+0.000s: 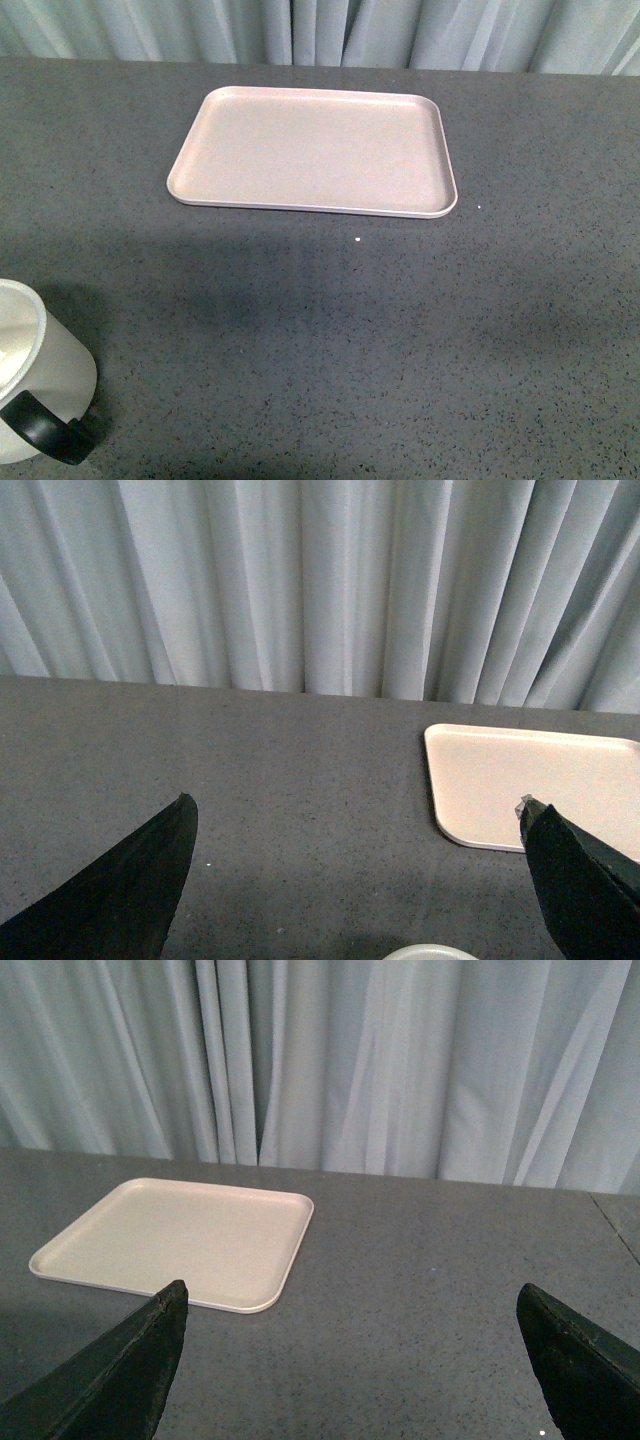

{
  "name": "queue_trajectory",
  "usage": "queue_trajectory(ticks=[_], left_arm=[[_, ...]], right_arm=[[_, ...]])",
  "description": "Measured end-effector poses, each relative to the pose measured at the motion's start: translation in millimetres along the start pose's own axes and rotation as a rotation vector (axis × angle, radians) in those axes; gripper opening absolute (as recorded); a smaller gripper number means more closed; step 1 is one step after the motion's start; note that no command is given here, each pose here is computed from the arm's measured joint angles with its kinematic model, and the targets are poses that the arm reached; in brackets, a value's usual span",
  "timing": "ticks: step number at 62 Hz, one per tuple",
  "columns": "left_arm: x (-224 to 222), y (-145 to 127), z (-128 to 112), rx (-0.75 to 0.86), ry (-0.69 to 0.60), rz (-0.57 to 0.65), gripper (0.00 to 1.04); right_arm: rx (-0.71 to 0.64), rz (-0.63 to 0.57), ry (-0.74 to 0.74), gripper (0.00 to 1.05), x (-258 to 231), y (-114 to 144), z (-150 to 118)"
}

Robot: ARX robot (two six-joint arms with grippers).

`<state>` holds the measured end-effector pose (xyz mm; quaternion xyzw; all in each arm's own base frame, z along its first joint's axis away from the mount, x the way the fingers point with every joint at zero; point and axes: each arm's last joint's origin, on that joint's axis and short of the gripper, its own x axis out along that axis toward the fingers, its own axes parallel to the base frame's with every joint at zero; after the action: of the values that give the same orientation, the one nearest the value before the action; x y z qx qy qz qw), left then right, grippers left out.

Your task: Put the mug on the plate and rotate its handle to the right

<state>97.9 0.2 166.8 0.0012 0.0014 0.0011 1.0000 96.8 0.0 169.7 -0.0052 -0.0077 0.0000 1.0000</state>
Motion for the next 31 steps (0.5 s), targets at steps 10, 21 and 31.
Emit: queue_trajectory(ticks=[10, 21, 31], left_arm=[[0.0, 0.0, 0.0, 0.000, 0.000, 0.000, 0.95], [0.0, 0.0, 0.0, 0.000, 0.000, 0.000, 0.95], [0.0, 0.0, 0.0, 0.000, 0.000, 0.000, 0.95]], right_arm=[[0.000, 0.000, 0.000, 0.95, 0.0, 0.0, 0.0], [0.000, 0.000, 0.000, 0.95, 0.0, 0.0, 0.0], [0.000, 0.000, 0.000, 0.95, 0.0, 0.0, 0.0]])
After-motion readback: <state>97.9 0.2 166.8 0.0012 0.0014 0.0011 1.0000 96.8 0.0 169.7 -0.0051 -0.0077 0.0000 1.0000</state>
